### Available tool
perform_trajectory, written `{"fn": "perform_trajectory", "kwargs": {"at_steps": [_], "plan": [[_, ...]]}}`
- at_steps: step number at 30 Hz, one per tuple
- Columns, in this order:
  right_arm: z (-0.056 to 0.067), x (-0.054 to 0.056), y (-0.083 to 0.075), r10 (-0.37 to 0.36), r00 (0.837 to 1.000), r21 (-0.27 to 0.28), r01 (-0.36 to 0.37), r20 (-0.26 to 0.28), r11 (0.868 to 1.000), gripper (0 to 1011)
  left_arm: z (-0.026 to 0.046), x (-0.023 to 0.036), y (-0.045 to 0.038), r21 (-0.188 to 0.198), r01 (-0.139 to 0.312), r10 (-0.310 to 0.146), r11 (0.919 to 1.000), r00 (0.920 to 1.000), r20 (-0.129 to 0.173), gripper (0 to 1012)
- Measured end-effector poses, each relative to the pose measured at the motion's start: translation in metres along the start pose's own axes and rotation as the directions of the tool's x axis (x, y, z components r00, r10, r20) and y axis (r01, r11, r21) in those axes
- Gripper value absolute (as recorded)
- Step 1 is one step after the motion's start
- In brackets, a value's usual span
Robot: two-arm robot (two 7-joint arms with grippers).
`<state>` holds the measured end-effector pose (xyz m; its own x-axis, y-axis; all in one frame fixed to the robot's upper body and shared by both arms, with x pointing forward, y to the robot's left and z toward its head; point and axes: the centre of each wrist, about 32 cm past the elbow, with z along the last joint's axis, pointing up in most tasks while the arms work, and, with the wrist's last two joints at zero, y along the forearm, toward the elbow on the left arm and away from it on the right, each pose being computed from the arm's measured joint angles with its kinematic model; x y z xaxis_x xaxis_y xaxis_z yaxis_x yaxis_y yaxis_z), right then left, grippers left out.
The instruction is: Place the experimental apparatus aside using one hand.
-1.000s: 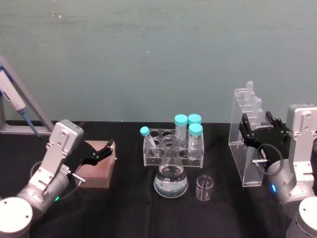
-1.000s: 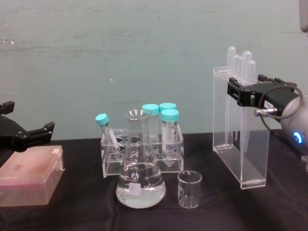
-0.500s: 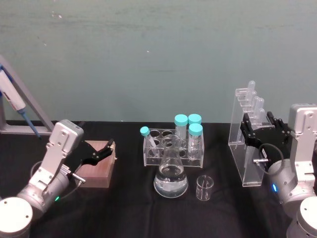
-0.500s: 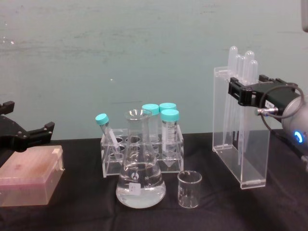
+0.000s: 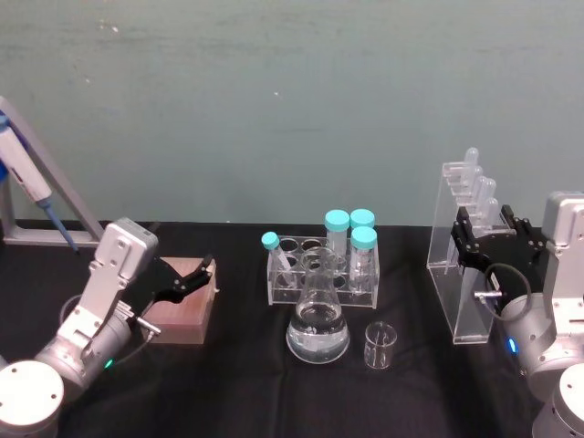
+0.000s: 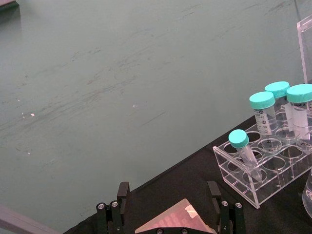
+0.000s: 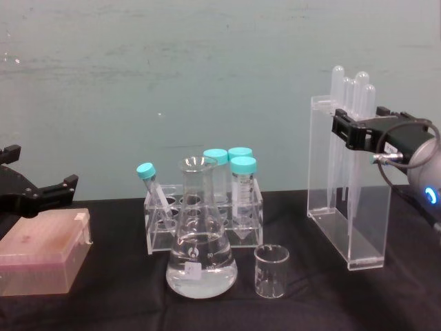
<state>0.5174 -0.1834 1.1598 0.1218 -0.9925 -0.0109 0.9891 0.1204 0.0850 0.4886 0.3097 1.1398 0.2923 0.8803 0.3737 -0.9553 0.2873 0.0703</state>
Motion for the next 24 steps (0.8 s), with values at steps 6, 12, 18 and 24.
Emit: {"fn": "perform_trajectory", "kwargs": {"at_steps": [6, 12, 18, 24], "plan": [[0.0, -0.0003, 0.0, -0.004, 1.0, 0.008, 0.004, -0.002, 1.0, 616, 0.0, 0.0, 0.0, 0.0, 0.0, 0.0, 1.0, 1.0, 0.0, 1000], [0.0004, -0.0004, 0.0001, -0.007, 1.0, 0.015, 0.007, -0.002, 1.0, 616, 0.0, 0.0, 0.0, 0.0, 0.0, 0.0, 1.0, 1.0, 0.0, 1000], [0.001, -0.0001, -0.0004, -0.011, 1.0, 0.019, 0.011, -0.002, 1.0, 616, 0.0, 0.0, 0.0, 0.0, 0.0, 0.0, 1.0, 1.0, 0.0, 1000], [0.0014, 0.0005, -0.0003, -0.018, 1.0, 0.021, 0.018, -0.003, 1.0, 616, 0.0, 0.0, 0.0, 0.0, 0.0, 0.0, 1.0, 1.0, 0.0, 1000]]}}
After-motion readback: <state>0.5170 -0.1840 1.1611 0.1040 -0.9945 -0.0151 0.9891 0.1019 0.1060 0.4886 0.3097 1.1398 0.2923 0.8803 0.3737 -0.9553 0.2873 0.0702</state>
